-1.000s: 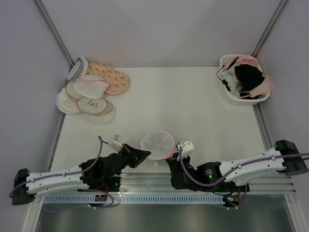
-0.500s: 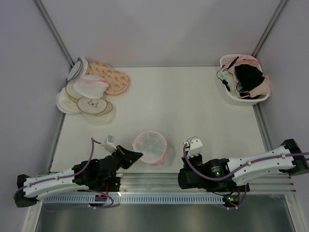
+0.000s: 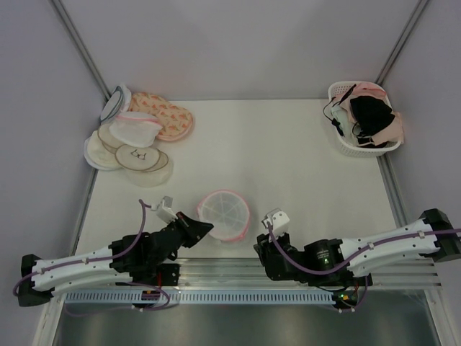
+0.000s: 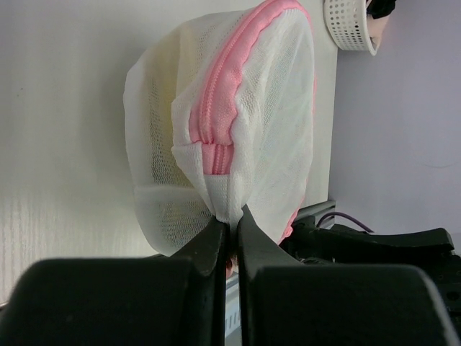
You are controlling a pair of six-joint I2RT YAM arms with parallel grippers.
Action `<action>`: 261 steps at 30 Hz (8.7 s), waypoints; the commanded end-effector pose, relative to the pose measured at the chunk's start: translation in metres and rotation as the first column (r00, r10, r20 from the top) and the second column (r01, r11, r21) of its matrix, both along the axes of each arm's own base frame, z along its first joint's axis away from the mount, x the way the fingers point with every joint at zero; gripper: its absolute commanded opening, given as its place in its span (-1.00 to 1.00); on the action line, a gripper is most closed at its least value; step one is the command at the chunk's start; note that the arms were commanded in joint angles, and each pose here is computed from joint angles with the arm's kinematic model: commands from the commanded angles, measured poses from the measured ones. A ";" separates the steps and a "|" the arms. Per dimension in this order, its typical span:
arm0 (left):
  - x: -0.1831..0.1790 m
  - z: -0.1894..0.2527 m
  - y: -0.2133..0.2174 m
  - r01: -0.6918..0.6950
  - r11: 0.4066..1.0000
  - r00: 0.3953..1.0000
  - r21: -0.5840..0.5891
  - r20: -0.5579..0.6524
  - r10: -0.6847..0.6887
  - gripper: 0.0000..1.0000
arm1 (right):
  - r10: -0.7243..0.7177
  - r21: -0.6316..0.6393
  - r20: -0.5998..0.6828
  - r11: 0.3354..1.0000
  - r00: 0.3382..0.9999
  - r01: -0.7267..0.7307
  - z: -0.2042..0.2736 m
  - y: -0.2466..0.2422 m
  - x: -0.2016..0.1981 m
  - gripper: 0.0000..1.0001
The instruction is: Unzip the laundry bag and remove the bra
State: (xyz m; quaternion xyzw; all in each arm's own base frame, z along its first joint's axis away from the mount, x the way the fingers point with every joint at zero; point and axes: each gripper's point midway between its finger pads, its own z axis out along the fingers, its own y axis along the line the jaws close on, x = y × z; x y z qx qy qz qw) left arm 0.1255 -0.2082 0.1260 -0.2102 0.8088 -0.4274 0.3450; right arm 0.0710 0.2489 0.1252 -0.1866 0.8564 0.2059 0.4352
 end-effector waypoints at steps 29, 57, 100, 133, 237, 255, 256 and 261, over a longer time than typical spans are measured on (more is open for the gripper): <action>-0.016 0.013 -0.018 0.132 0.989 0.991 -0.062 0.008 -0.132 -0.95 | 0.057 -0.070 0.069 0.996 0.996 -0.053 0.008 0.031 0.045 -0.99; 0.037 0.115 -0.115 0.241 0.964 0.900 0.109 0.347 -0.265 -0.95 | -0.038 -0.174 -0.005 0.984 0.999 0.036 0.006 -0.028 0.039 -0.99; 0.106 0.050 -0.087 0.006 0.917 0.971 -0.400 -0.215 -0.100 0.99 | -0.175 -0.009 0.061 0.984 0.983 0.176 0.010 -0.001 0.069 -0.57; 0.185 -0.010 -0.140 -0.206 0.766 0.882 -0.609 -0.455 -0.124 -0.06 | -0.176 0.010 0.012 0.984 0.984 0.176 0.008 -0.036 0.058 -0.84; 0.122 0.039 -0.088 0.328 0.903 0.933 0.278 0.058 -0.356 0.80 | -0.255 -0.058 0.030 0.965 0.967 0.256 -0.012 -0.031 0.067 -0.99; 0.177 0.075 -0.149 0.021 0.978 0.980 -0.207 -0.190 -0.061 0.99 | -0.279 -0.054 -0.028 0.959 0.960 0.277 -0.031 -0.037 0.065 -0.99; 0.185 0.062 -0.154 -0.019 0.974 0.971 -0.224 -0.236 -0.035 0.99 | -0.277 -0.048 -0.031 0.960 0.960 0.275 -0.031 -0.038 0.064 -0.99; 0.202 0.037 -0.171 -0.021 0.987 0.944 -0.161 -0.328 -0.034 0.99 | -0.295 -0.016 -0.025 0.956 0.955 0.294 -0.019 -0.052 0.065 -0.99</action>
